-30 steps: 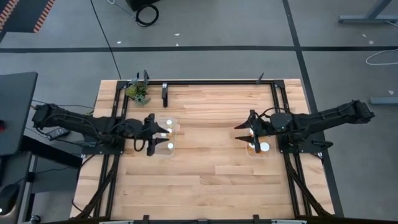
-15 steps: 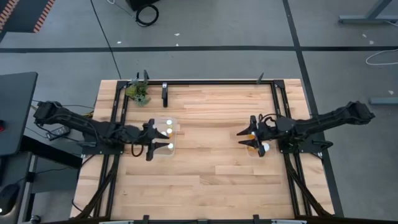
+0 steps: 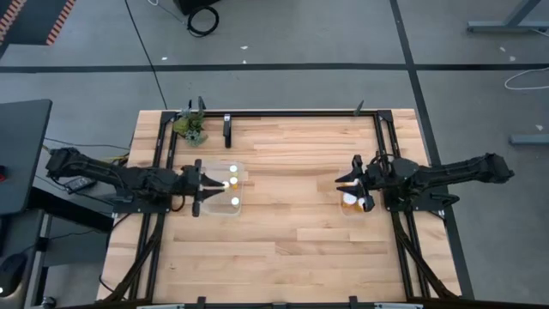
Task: Pick and place medicine bottles into bin by pill shape (circle, oval)
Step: Return to Home Position
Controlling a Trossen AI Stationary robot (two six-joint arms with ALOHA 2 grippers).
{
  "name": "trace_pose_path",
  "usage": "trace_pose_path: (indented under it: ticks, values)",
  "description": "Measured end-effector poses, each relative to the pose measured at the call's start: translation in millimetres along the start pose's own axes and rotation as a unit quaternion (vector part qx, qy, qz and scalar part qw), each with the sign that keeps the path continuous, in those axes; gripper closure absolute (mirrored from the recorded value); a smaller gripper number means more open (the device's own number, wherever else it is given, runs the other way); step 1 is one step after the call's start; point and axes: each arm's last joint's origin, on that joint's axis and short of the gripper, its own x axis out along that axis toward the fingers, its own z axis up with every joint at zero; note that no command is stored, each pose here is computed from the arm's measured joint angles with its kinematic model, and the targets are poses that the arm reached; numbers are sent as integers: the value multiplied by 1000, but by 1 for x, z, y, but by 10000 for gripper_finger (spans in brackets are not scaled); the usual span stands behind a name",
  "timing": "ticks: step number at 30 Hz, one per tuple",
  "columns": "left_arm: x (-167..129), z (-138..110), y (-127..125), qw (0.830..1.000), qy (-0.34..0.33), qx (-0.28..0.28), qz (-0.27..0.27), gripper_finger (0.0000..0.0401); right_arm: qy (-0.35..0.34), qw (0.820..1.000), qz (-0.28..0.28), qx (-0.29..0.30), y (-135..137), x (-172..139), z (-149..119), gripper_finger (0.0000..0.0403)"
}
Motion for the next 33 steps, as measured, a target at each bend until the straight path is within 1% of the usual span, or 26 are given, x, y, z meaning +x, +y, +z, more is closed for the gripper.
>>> trace_pose_path:
  ticks: [4, 7, 11, 14, 17, 23, 25, 29, 31, 33]
  values:
    - [-7, -8, 5, 998, -64, -16, 3, 327, -10, 999, -34, -15, -8, -4, 2, 294]
    - [-11, -13, 10, 996, -86, -10, 15, 342, -26, 998, -47, -29, -14, -7, 6, 308]
    - [-15, -18, 16, 994, -105, 1, 32, 366, -32, 998, -50, -31, -24, -12, 9, 330]
    - [-16, -22, 19, 994, -106, 3, 36, 384, -36, 997, -58, -36, -30, -15, 11, 347]
    - [-17, -25, 19, 996, -93, 1, 19, 396, -46, 996, -63, -33, -35, -19, 13, 361]
    - [-19, -27, 18, 996, -86, 0, 8, 395, -51, 995, -85, -4, -37, -19, 13, 374]
    - [-19, -26, 18, 996, -87, 7, 9, 397, -52, 995, -83, 2, -35, -18, 13, 380]
    - [-19, -27, 18, 996, -87, 10, 9, 396, -49, 995, -85, -4, -30, -16, 12, 391]
    - [-19, -27, 18, 996, -86, 10, 9, 397, -49, 994, -93, -12, -28, -15, 11, 392]
    - [-19, -27, 18, 996, -86, 8, 9, 398, -49, 995, -90, -11, -26, -15, 11, 392]
